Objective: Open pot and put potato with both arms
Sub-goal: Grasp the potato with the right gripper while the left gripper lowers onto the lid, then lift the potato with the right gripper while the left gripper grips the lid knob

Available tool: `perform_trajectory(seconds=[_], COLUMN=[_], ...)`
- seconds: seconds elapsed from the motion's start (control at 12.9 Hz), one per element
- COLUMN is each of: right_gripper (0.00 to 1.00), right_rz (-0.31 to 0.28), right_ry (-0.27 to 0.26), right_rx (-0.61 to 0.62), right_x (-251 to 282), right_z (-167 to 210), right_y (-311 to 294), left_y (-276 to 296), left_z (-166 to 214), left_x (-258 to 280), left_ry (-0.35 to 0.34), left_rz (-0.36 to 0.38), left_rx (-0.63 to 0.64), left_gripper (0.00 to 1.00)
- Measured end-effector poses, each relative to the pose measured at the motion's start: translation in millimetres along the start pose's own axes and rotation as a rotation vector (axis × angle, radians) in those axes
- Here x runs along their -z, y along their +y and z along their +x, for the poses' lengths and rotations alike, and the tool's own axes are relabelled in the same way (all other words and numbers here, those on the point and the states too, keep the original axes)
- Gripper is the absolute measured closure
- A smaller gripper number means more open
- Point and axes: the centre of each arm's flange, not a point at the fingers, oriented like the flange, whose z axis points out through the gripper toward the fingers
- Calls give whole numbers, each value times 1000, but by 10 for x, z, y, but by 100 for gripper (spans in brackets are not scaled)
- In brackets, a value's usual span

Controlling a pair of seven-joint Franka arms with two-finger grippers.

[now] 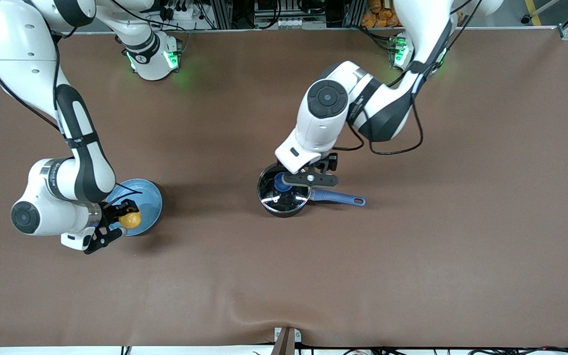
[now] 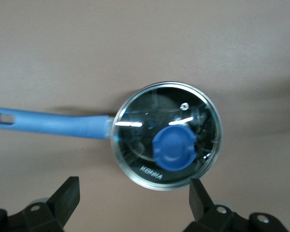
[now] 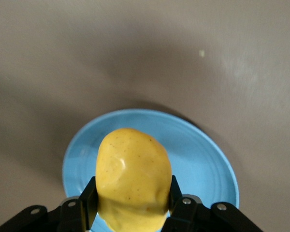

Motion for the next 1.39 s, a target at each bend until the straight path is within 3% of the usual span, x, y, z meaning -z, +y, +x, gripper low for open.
perform_trajectory(seconds=[0.54, 0.85, 1.39], right_gripper=[41, 41, 41], right_rz=[8, 30, 39], right_ry=[68, 76, 77], right_rx=[47, -13, -121], right_x=[337, 351, 393], right_z=[381, 613, 759], right_y=[-686, -1296, -1931], left_y=[189, 268, 360], left_z=[56, -11, -84], left_x=[-591, -740, -923], left_ry=[26, 16, 42], left_rz=[-28, -17, 24], left_rx=[-14, 59, 60], left_gripper=[0, 0, 6])
